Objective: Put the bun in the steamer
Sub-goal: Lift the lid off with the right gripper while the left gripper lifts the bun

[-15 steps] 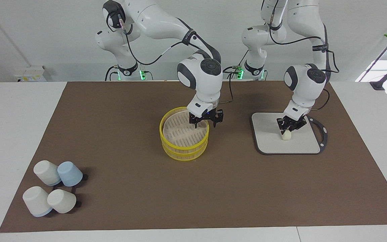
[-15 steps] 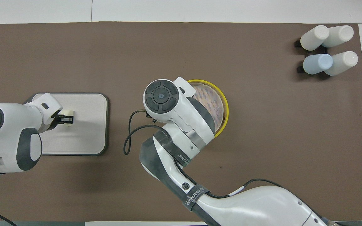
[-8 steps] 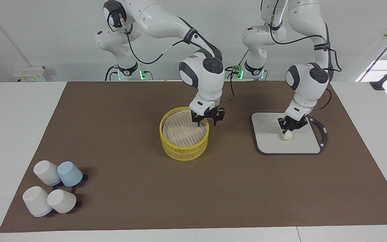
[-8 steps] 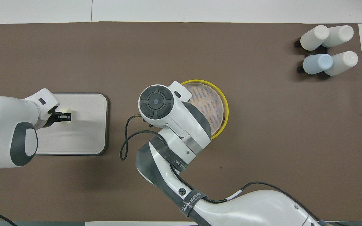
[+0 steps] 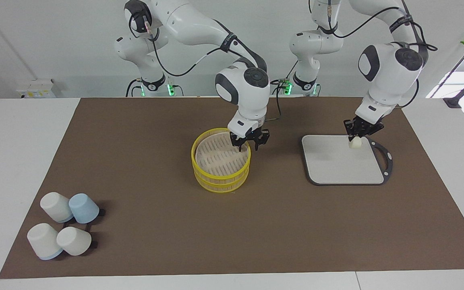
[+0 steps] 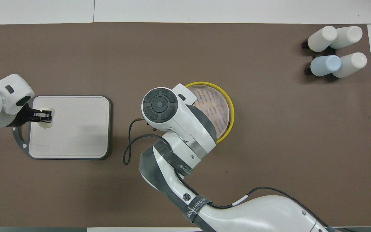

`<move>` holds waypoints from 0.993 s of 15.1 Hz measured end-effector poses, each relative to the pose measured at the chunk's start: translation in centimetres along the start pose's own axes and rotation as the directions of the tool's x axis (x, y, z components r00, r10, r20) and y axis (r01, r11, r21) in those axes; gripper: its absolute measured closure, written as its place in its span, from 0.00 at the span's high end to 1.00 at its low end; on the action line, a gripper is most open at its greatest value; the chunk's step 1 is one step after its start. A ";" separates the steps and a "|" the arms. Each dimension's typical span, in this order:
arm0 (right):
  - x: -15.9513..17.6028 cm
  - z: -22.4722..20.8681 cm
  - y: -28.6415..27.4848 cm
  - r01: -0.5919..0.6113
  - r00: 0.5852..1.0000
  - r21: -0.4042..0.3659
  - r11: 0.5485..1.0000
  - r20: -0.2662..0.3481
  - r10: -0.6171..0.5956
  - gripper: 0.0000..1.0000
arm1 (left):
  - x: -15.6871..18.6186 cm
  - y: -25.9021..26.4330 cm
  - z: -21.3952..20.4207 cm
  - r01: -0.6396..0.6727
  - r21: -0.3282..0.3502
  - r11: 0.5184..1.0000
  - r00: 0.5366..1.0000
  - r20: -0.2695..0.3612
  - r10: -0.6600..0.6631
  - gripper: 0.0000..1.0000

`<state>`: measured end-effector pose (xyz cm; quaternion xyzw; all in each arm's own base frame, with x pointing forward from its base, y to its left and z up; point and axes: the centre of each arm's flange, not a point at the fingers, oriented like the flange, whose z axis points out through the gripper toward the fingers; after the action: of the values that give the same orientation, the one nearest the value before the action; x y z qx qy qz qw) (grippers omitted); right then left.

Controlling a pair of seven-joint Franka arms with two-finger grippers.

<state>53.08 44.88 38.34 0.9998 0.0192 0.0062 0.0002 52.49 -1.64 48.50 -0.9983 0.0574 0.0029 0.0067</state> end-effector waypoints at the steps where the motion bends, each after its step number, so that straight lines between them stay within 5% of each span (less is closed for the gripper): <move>1: 0.0 0.0 0.0 0.000 1.000 0.000 1.000 0.000 0.000 0.58 | -0.3 0.0 -1.5 0.001 0.001 1.000 1.000 0.005 -0.001 0.22; 4: 0.0 -0.1 0.1 -0.001 1.000 0.001 1.000 -0.001 0.001 0.45 | -0.8 0.1 -4.1 0.002 0.002 1.000 1.000 0.010 -0.002 0.23; 7: 0.1 -0.1 0.0 0.002 1.000 0.004 1.000 -0.006 -0.002 0.10 | -0.8 0.1 -4.1 0.003 0.001 1.000 1.000 0.011 -0.003 0.23; 15: 0.6 -2.6 0.9 -0.001 1.000 0.006 1.000 -0.014 0.001 0.09 | -0.8 0.1 -4.1 0.004 0.001 1.000 1.000 0.013 -0.004 0.23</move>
<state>53.68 43.96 40.92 0.9997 0.0188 0.0133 -0.0030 51.74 -1.69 52.57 -0.9984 0.0556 0.0095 0.0076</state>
